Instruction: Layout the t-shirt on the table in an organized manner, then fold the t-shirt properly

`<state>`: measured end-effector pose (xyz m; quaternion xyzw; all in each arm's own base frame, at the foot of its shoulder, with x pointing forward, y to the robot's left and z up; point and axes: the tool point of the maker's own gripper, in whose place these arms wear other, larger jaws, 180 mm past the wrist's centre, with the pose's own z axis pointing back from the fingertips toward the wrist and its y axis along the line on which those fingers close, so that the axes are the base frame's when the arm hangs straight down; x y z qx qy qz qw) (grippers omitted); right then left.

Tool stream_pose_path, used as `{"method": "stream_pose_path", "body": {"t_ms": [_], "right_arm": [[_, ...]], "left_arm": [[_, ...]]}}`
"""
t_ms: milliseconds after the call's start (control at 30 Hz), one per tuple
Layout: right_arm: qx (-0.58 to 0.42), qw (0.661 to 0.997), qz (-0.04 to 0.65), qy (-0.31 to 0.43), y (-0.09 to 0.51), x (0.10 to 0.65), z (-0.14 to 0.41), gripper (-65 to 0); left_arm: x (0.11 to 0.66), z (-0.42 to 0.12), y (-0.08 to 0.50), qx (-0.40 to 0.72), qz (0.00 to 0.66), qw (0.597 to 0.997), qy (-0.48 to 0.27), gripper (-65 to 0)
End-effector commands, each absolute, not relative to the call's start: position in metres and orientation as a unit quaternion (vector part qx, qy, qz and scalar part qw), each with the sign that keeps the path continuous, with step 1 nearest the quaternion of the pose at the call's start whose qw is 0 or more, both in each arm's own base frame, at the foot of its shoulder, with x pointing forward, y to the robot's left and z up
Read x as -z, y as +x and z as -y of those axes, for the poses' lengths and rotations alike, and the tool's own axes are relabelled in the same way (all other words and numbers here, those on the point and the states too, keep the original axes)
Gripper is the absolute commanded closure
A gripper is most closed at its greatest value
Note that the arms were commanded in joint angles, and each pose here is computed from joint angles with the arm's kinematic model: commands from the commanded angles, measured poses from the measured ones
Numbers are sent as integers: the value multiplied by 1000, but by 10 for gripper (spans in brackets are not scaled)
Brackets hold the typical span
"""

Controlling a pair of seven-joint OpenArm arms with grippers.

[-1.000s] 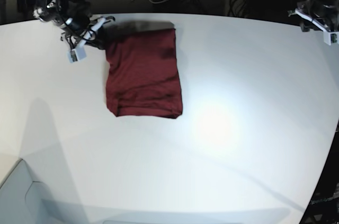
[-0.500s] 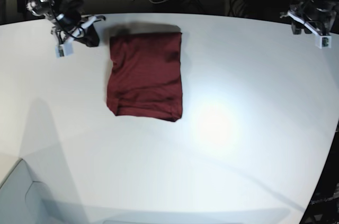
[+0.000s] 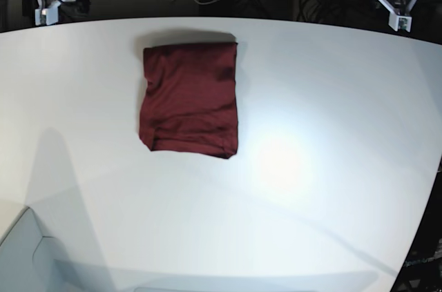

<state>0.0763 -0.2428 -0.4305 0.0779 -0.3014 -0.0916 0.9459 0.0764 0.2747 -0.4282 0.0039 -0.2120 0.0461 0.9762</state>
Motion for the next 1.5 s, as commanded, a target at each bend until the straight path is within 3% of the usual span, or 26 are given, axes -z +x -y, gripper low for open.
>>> {"method": "stream_pose_path", "body": {"t_ms": [0, 233, 500, 767, 933, 1067, 1200, 1467], "right_arm": [[102, 945, 300, 82, 68, 434, 244, 0], [170, 944, 261, 106, 28, 477, 243, 0], [190, 943, 198, 189, 12, 545, 198, 0], [246, 926, 202, 203, -15, 596, 158, 0], [251, 949, 175, 80, -63, 629, 163, 0], [171, 970, 164, -46, -78, 634, 194, 0], [100, 977, 131, -135, -89, 632, 219, 0], [70, 979, 113, -153, -87, 634, 222, 0]], "left_arm": [[430, -272, 71, -52, 210, 976, -2, -1], [467, -233, 58, -74, 198, 975, -64, -1], [569, -171, 17, -110, 170, 970, -134, -1], [632, -180, 4, -164, 171, 963, -132, -1], [638, -189, 16, -124, 165, 971, -118, -1], [643, -217, 32, -56, 167, 984, -31, -2], [649, -210, 43, -8, 151, 989, -5, -2], [654, -184, 38, -2, 134, 991, -9, -2]]}}
